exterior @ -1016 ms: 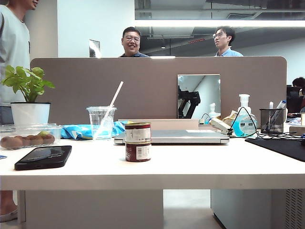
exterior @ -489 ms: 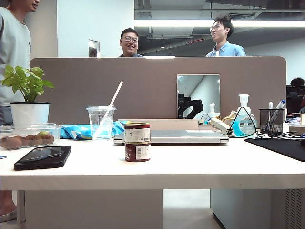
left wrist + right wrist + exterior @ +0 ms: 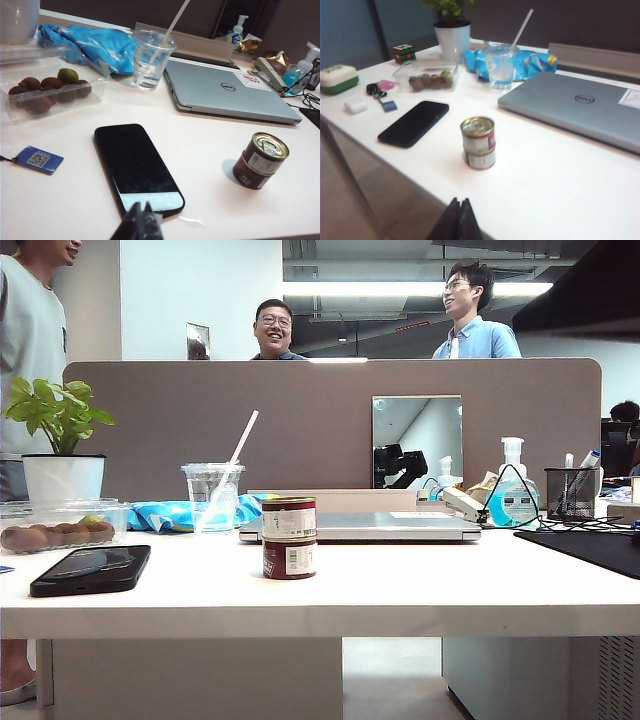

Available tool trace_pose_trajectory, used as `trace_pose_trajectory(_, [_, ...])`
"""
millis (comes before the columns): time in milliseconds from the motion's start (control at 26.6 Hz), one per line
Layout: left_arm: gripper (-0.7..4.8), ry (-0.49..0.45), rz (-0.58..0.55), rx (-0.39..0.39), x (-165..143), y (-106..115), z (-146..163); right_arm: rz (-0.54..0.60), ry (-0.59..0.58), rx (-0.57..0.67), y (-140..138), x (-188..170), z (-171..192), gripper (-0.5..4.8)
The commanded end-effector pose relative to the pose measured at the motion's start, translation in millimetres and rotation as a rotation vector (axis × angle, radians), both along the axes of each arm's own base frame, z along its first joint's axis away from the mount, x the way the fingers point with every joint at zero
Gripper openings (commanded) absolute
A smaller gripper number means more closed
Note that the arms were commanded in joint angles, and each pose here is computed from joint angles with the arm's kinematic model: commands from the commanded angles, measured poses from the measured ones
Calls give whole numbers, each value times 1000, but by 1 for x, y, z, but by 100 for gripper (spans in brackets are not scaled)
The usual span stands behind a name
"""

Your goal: Stack a can of tomatoes on the right onto the can of tomatoes on the left.

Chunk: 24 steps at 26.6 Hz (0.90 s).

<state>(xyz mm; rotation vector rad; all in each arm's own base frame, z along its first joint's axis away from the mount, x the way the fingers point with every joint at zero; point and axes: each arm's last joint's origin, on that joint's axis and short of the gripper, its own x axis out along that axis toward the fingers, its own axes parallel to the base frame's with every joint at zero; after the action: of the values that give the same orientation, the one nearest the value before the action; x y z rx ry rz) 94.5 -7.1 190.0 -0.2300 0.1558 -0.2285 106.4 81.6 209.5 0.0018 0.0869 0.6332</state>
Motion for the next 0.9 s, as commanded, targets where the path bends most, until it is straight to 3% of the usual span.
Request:
trace_pose_trajectory(38, [-2,-9,3,-2,0,0,2,5,19,-10,0,0,-1,0])
trace_pose_trajectory(414, [-2,-9,3,-2,0,0,2,13,22,-58,-1,-5,-3,0])
trace_pose_trajectory(640, [-2,-9,-4,-3,0,0,2,-167,-65,-76,-20,-5,-5,0])
trace_pose_trajectory(904, [-2,-9,-5,-3,0,0,2,-402,-89,39,-53,-10,-30,0])
